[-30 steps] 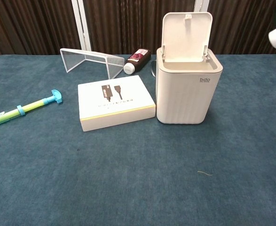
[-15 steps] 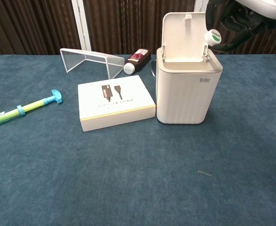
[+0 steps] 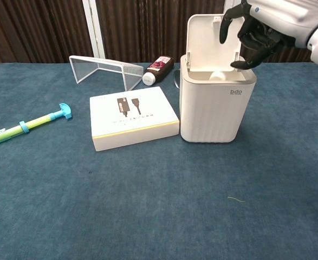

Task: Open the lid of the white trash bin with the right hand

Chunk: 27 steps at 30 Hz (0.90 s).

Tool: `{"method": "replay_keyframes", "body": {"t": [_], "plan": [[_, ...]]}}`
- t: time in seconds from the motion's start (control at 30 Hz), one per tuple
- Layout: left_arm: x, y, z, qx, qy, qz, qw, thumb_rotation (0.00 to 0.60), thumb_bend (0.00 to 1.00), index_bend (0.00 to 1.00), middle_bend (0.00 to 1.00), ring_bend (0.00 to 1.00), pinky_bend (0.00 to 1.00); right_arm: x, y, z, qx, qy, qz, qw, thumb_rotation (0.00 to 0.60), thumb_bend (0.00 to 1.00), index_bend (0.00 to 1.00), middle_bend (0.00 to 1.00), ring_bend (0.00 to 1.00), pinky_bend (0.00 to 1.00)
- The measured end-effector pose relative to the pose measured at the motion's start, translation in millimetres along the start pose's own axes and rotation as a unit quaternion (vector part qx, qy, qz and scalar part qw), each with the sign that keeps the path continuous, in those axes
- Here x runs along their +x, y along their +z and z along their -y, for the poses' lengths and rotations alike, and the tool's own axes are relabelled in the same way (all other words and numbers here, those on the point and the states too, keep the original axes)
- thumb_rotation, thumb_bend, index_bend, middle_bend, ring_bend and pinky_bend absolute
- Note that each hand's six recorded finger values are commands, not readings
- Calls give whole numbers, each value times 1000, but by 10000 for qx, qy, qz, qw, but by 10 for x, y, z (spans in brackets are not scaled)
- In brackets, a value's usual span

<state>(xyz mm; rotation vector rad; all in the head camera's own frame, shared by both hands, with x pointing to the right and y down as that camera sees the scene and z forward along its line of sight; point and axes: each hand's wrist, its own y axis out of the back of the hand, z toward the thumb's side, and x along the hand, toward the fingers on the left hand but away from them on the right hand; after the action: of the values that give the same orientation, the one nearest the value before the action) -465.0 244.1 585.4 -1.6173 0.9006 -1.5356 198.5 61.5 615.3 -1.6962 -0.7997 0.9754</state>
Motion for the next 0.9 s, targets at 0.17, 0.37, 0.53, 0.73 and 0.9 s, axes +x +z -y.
{"method": "replay_keyframes", "body": {"t": [0.17,0.37,0.53,0.73,0.9], "plan": [[-5,0,-13,-15,22,0,10000,600,608,410,259,150,325,78,-13,-16,138,-69,-75,9999,600,162,380,977,917,858],[-13,29,-3,-2,-1,60,10000,600,608,410,259,150,325,303,-28,-191,226,-368,-135,9990,600,151,459,902,820,783],[-14,41,8,-10,-33,77,10000,600,608,410,259,150,326,687,-125,-424,302,-621,23,9976,600,151,508,602,574,661],[-19,59,13,-22,-36,103,9999,600,607,410,259,150,326,1332,-437,-589,408,-335,516,9973,600,152,285,287,178,263],[-25,99,49,-6,-109,182,9998,600,607,410,259,149,327,1666,-698,-579,257,-325,796,9960,600,152,185,184,76,128]]}}
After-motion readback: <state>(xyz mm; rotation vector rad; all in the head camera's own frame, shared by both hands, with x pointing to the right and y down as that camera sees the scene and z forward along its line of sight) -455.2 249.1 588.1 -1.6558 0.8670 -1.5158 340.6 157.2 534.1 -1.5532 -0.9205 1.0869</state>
